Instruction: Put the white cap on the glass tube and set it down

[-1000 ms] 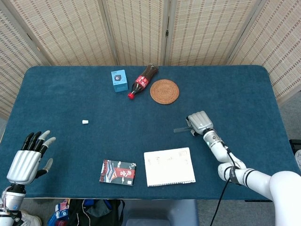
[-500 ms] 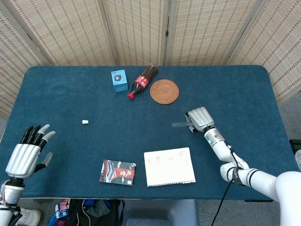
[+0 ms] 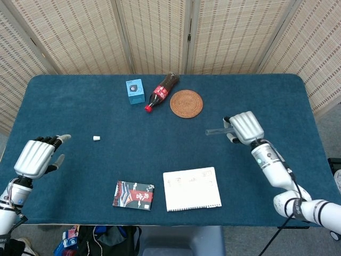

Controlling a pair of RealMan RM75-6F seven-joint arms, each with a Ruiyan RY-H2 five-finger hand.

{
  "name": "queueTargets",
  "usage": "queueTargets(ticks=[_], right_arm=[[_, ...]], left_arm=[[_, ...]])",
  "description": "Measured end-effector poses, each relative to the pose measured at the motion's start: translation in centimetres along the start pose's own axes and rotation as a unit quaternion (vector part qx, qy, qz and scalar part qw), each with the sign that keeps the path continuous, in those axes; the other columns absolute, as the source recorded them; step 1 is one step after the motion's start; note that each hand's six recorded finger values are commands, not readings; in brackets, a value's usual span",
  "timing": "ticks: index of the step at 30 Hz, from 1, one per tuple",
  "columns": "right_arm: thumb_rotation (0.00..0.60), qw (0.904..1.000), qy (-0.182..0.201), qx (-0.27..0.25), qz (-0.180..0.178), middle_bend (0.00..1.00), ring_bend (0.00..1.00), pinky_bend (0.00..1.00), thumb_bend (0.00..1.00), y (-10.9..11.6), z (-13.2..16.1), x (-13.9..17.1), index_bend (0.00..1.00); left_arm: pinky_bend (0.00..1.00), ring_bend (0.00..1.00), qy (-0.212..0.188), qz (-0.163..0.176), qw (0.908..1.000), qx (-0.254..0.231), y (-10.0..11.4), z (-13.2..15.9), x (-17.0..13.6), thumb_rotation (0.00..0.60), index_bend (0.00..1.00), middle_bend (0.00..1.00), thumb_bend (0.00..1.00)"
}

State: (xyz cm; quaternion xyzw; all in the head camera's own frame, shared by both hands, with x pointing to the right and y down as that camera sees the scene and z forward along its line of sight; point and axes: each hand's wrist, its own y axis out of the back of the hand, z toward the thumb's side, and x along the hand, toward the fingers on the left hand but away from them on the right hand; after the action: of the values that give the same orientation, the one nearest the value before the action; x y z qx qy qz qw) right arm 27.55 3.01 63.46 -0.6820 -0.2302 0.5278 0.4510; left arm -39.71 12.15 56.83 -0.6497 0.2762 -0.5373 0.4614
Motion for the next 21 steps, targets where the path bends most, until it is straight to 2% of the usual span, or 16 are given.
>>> queueTargets(ticks=[3, 7, 12, 16, 21], right_arm=[[0.600, 0.9999, -0.008, 0.003, -0.007, 1.00, 1.00, 1.00, 0.60, 1.2, -0.8, 1.5, 0.87], [0.600, 0.9998, -0.019, 0.007, -0.008, 1.00, 1.00, 1.00, 0.60, 1.7, -1.8, 3.4, 0.87], [0.600, 0.9996, -0.028, 0.010, -0.001, 1.00, 1.00, 1.00, 0.61, 1.3, -2.5, 4.8, 0.87], [0.600, 0.9995, -0.030, 0.008, 0.007, 1.00, 1.00, 1.00, 0.61, 0.6, -2.8, 5.3, 0.87], [0.600, 0.9994, -0.031, 0.005, 0.011, 1.00, 1.00, 1.00, 0.61, 0.2, -3.1, 5.6, 0.87]], left_arm=[[0.86, 0.78, -0.018, -0.032, 0.9993, 0.006, -0.7, 0.5, 1.2, 0.600, 0.24, 0.77, 0.38], [0.94, 0.89, -0.041, -0.089, 0.9951, 0.009, -2.1, 1.3, 3.2, 0.600, 0.17, 0.87, 0.41], [0.98, 0.94, -0.046, -0.161, 0.9859, -0.007, -4.0, 1.9, 5.2, 0.600, 0.12, 0.92, 0.47], [0.99, 0.95, -0.034, -0.219, 0.9744, -0.038, -5.9, 2.1, 6.8, 0.600, 0.11, 0.94, 0.49], [0.99, 0.96, -0.013, -0.251, 0.9664, -0.055, -7.6, 1.8, 8.5, 0.600, 0.10, 0.94, 0.49]])
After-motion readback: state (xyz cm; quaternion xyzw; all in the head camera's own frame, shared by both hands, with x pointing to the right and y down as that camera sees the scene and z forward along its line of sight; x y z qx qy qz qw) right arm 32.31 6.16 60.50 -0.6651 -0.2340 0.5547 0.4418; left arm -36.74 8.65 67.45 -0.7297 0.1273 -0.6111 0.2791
